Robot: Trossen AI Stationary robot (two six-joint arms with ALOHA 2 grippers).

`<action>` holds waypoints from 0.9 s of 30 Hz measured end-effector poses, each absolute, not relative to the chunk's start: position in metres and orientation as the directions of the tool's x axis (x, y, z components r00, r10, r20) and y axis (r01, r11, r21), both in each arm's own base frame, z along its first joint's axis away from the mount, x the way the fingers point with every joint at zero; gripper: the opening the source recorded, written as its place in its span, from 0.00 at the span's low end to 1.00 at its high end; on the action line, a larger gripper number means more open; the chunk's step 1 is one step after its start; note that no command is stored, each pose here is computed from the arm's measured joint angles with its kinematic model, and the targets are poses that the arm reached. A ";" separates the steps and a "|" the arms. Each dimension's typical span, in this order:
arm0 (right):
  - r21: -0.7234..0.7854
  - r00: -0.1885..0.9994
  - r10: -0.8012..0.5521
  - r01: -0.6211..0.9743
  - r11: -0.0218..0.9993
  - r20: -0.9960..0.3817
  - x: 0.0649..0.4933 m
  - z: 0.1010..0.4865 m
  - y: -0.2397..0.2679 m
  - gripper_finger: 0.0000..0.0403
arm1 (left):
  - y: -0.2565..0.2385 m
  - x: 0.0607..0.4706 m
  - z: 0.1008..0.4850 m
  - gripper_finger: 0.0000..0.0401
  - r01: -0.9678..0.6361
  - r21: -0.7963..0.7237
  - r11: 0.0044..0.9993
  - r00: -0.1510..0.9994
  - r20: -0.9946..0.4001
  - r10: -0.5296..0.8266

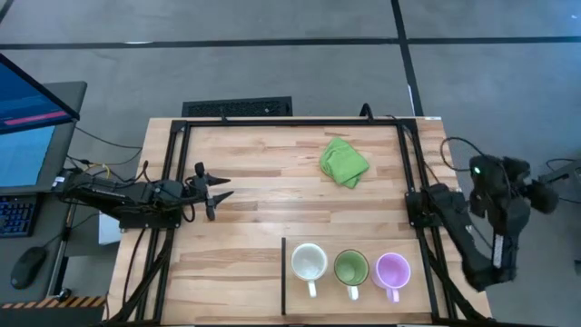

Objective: Stack small to large cups/mugs on shelf
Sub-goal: Return to Home Position

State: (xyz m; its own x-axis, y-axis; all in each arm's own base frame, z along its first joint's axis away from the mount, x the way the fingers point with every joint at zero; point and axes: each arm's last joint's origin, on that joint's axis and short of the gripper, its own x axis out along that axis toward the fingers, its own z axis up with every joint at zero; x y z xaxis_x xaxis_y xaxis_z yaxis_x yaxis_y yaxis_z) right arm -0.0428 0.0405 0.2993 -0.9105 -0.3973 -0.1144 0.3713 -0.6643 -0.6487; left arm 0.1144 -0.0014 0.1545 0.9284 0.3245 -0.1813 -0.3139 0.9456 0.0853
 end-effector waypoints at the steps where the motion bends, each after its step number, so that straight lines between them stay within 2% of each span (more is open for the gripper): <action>1: -0.621 -0.917 -0.382 0.365 -0.693 -0.113 -0.044 0.299 0.048 0.56 | -0.001 0.114 0.155 0.46 -0.313 0.091 0.945 0.929 -0.180 0.324; 3: -0.529 -0.901 -0.412 0.419 -0.738 -0.138 -0.046 0.301 0.063 0.56 | -0.001 0.114 0.155 0.46 -0.310 0.103 0.945 0.929 -0.179 0.324; 5: -0.413 -0.821 -0.541 0.564 -0.715 -0.184 -0.047 0.302 0.074 0.56 | -0.001 0.115 0.155 0.46 -0.308 0.113 0.945 0.930 -0.172 0.324; 8: -0.289 -0.550 -0.801 0.827 -0.482 -0.238 -0.039 0.316 0.075 0.56 | -0.001 0.115 0.156 0.46 -0.307 0.118 0.944 0.932 -0.162 0.324; 10: -0.214 -0.380 -0.908 0.915 -0.342 -0.175 -0.032 0.327 0.070 0.56 | -0.002 0.115 0.157 0.46 -0.296 0.115 0.948 0.936 -0.161 0.312; 11: -0.185 -0.329 -0.938 0.934 -0.305 -0.113 -0.029 0.333 0.069 0.56 | -0.002 0.115 0.157 0.46 -0.281 0.111 0.953 0.941 -0.161 0.297; 13: -0.163 -0.267 -0.964 0.952 -0.261 -0.015 -0.021 0.343 0.069 0.56 | -0.003 0.115 0.157 0.46 -0.241 0.100 0.965 0.953 -0.164 0.255; 14: -0.156 -0.205 -0.979 0.966 -0.206 0.026 -0.017 0.347 0.068 0.56 | -0.004 0.116 0.157 0.46 -0.222 0.094 0.971 0.958 -0.164 0.235; 17: -0.156 0.043 -0.994 0.987 0.027 0.101 -0.009 0.353 0.065 0.56 | -0.005 0.116 0.157 0.46 -0.182 0.088 0.979 0.967 -0.167 0.194; 20: -0.114 0.287 -0.943 0.956 0.271 0.170 -0.001 0.356 0.057 0.56 | -0.005 0.116 0.157 0.46 -0.187 0.107 0.976 0.965 -0.166 0.203; 25: -0.011 0.367 -0.913 0.928 0.371 0.179 0.001 0.341 0.024 0.56 | -0.003 0.116 0.158 0.46 -0.232 0.165 0.959 0.955 -0.148 0.256; 27: -0.013 0.352 -0.925 0.935 0.354 0.142 0.003 0.326 0.006 0.56 | -0.003 0.116 0.160 0.46 -0.253 0.167 0.953 0.952 -0.132 0.275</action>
